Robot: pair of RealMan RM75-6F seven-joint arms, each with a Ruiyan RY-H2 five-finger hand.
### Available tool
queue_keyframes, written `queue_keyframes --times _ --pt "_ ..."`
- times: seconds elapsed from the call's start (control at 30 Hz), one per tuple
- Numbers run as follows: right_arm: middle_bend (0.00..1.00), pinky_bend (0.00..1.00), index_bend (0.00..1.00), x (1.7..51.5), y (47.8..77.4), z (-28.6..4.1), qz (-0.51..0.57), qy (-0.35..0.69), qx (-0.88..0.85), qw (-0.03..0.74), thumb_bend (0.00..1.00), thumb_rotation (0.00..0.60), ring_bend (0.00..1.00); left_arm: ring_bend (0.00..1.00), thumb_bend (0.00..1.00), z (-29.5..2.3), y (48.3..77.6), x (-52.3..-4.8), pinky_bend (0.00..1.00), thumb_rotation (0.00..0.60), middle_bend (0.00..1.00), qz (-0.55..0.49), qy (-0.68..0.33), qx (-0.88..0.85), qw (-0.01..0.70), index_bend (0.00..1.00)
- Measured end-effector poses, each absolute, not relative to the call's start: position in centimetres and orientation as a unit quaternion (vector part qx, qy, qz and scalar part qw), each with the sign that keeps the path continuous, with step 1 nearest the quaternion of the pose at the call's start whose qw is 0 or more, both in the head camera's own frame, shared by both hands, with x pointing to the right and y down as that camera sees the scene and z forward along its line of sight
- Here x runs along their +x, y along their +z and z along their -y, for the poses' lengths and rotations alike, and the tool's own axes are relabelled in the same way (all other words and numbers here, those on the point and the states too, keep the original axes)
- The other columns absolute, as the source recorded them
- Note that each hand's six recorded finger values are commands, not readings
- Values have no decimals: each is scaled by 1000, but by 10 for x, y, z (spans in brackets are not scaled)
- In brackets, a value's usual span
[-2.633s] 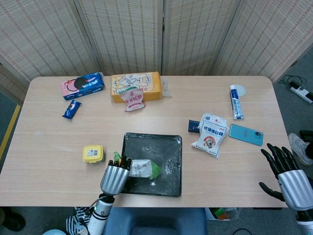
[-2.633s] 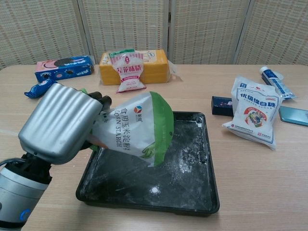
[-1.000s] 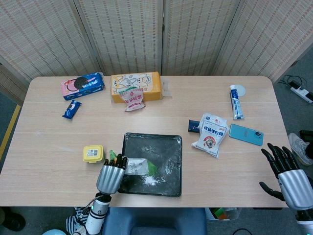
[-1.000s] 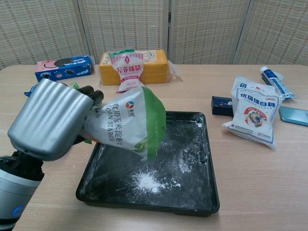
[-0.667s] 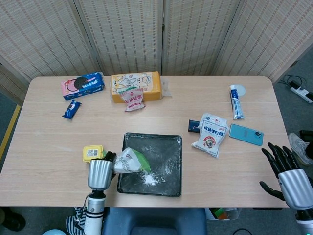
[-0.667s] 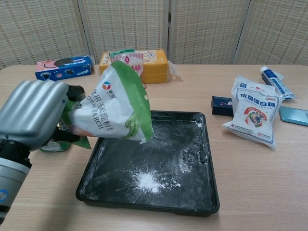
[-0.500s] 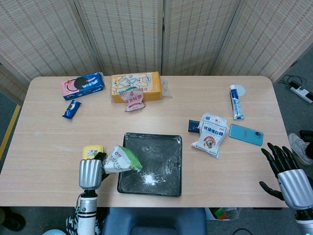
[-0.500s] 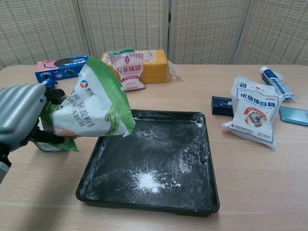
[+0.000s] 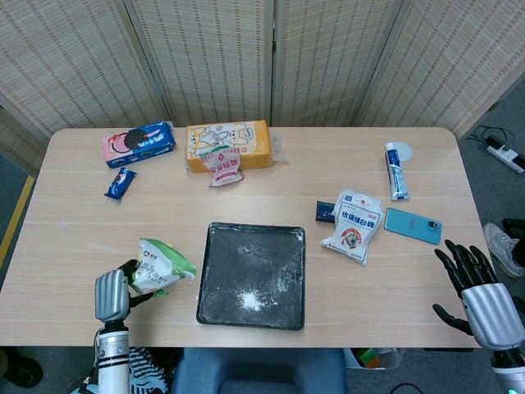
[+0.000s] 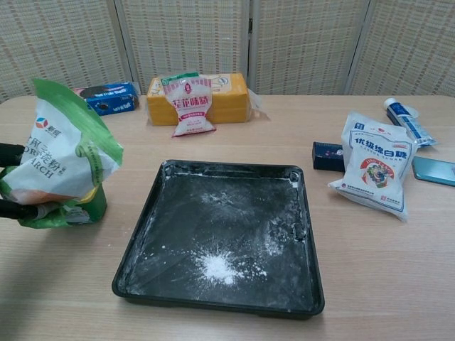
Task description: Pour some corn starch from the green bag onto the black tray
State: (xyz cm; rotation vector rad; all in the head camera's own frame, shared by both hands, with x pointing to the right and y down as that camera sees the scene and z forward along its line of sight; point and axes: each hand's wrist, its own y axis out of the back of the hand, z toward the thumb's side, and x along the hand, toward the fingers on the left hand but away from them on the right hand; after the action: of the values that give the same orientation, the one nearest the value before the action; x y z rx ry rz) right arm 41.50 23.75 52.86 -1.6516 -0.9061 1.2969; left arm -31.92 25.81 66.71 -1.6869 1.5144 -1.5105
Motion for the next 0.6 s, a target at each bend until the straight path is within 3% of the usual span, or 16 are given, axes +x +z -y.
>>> queue_keyframes --times 0.17,0.6 --pt "0 0 0 415 529 -238 360 517 -656 415 209 600 0 1000 275 -268 671 -341 1000 600 762 -556 -544 -604 173 613" --pt "0 0 0 415 530 -238 360 519 -655 415 209 600 0 1000 266 -293 716 -366 1000 600 762 -540 -568 -606 137 614"
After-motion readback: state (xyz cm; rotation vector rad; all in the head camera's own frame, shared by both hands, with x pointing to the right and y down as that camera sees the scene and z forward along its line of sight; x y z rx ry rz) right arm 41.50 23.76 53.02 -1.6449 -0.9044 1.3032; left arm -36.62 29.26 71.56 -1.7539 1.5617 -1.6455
